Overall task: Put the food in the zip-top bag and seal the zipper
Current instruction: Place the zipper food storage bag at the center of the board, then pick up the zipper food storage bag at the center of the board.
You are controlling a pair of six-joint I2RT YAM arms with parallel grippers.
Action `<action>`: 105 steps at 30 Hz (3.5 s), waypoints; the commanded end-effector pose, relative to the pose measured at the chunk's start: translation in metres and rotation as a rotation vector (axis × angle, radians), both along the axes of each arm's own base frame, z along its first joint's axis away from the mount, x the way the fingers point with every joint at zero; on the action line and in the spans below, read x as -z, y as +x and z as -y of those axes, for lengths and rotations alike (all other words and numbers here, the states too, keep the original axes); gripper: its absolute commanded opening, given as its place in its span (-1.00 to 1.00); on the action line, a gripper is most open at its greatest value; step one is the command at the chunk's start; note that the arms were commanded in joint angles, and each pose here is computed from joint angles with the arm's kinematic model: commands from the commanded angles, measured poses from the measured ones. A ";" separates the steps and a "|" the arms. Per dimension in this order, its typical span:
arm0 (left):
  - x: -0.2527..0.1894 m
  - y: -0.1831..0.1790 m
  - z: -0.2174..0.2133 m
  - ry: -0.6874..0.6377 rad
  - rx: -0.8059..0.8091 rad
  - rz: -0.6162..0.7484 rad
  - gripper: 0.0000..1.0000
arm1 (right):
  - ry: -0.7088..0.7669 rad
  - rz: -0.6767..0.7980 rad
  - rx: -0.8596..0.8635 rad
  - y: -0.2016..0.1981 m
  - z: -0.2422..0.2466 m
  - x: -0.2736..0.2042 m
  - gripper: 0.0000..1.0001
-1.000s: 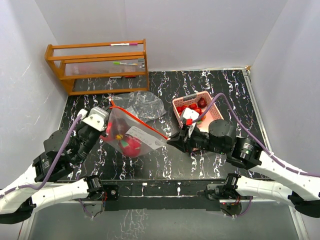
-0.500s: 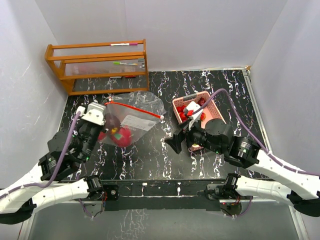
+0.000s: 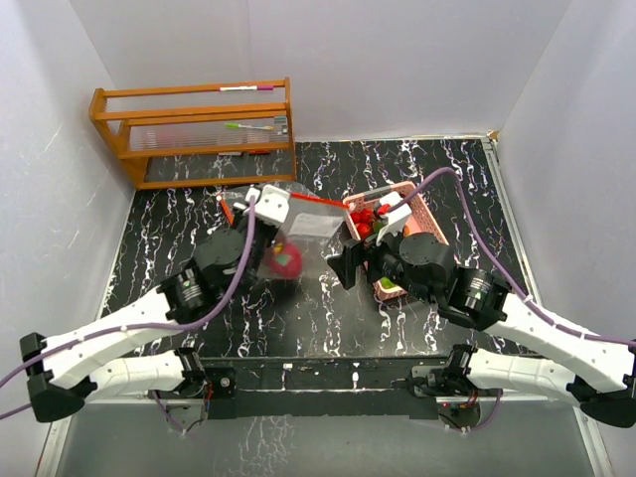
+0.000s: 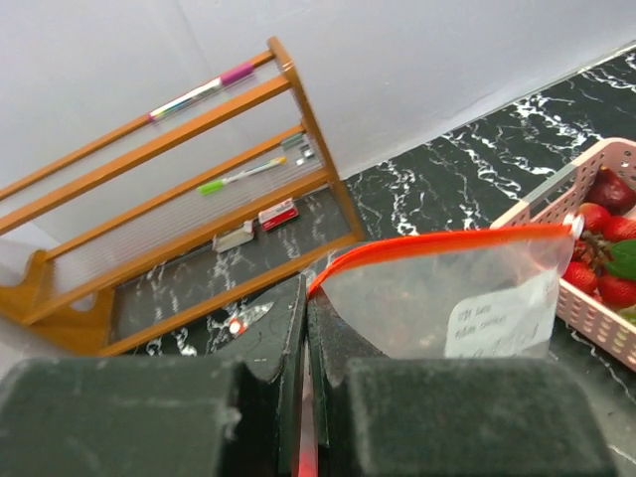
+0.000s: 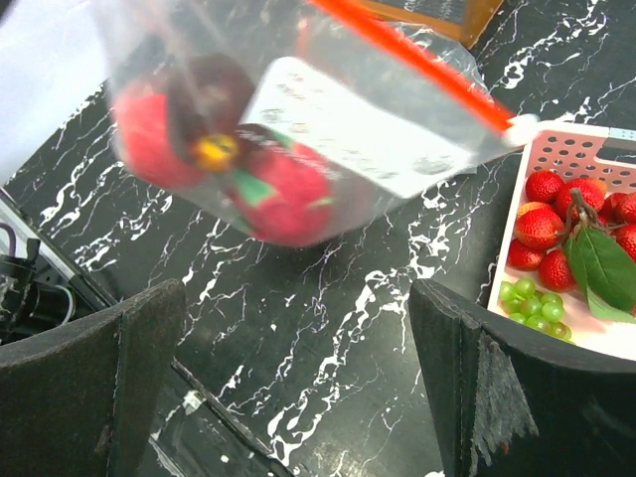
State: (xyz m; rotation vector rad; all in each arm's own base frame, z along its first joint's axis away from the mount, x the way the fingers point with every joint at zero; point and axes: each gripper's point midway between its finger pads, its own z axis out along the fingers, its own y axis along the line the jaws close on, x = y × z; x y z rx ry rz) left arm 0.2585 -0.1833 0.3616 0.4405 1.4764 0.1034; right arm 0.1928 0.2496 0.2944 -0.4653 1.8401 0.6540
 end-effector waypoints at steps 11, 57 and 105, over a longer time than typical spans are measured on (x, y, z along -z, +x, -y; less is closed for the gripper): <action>-0.031 0.111 -0.117 -0.421 -0.193 -0.012 -1.00 | 0.101 0.017 -0.042 0.000 -0.018 -0.019 0.96; 0.311 0.119 -0.106 -0.942 -0.705 -0.723 0.38 | 0.041 -0.068 0.019 0.006 -0.015 0.028 0.97; 0.153 0.046 -0.003 -0.304 0.367 -0.675 -1.00 | 0.184 -0.031 0.029 0.021 -0.038 -0.012 0.99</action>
